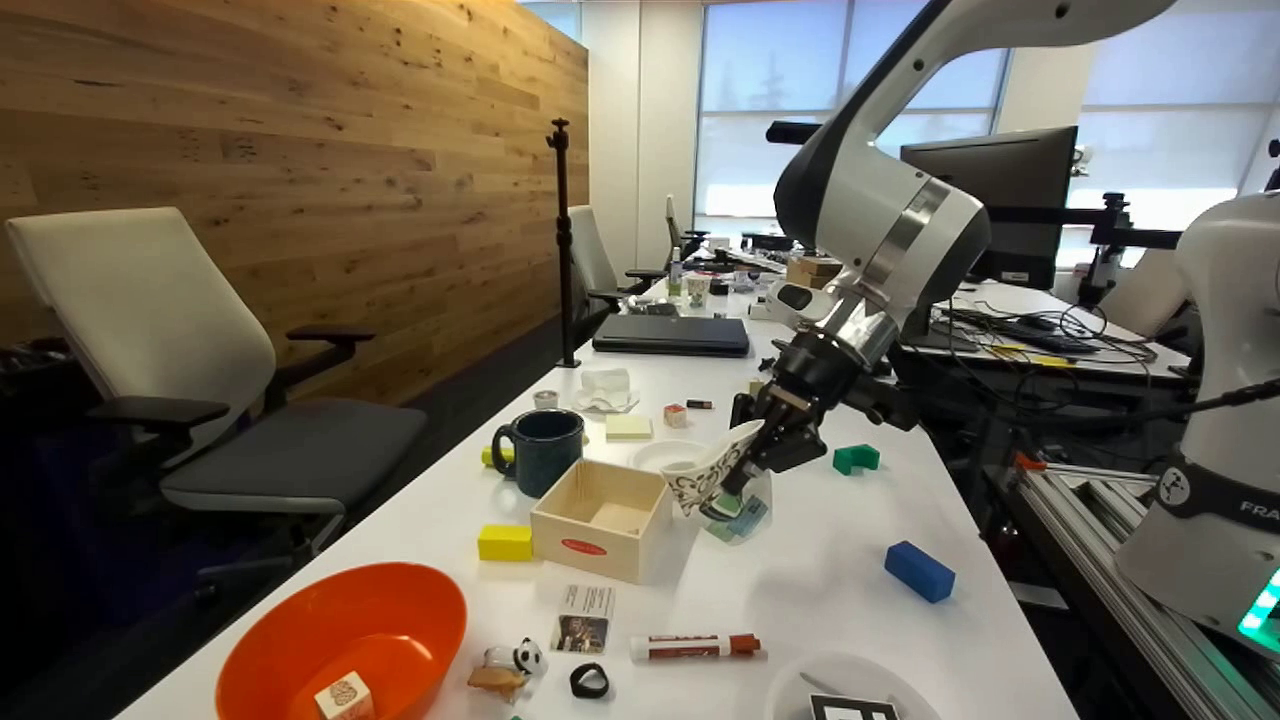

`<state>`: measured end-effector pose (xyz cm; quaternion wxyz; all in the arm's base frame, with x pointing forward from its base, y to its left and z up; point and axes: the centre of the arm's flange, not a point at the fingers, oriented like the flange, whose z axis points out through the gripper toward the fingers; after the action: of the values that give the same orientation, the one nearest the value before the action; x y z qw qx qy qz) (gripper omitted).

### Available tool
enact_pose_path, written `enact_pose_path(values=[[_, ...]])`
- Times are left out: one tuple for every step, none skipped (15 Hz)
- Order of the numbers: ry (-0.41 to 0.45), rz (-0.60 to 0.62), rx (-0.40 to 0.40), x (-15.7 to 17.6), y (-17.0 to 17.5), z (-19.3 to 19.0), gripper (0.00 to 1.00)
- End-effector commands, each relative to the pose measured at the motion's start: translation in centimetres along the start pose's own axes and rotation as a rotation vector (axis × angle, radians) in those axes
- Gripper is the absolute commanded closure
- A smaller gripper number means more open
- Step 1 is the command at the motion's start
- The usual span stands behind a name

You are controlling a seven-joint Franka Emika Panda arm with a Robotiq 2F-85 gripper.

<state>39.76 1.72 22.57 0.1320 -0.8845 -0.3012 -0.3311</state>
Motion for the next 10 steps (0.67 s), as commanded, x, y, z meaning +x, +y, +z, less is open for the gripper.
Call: enact_pose_path(values=[[0.0, -0.012, -0.03, 0.1, -0.2, -0.8, 0.99], [-0.007, -0.012, -0.037, -0.2, 0.0, -0.5, 0.99], [-0.002, -0.016, -0.053, -0.4, 0.1, -0.2, 0.99], [0.008, -0.017, -0.068, -0.6, 0.3, 0.0, 0.99], [0.014, -0.023, -0.081, -0.8, 0.4, 0.1, 0.99], [0.018, -0.026, -0.094, -1.0, 0.6, 0.2, 0.99], [0.027, -0.033, -0.107, -1.2, 0.7, 0.4, 0.99], [0.029, -0.035, -0.116, -1.5, 0.9, 0.7, 0.99], [0.036, -0.037, -0.125, -1.7, 1.0, 0.9, 0.99], [0.031, -0.032, -0.127, -2.0, 1.1, 1.1, 0.99]])
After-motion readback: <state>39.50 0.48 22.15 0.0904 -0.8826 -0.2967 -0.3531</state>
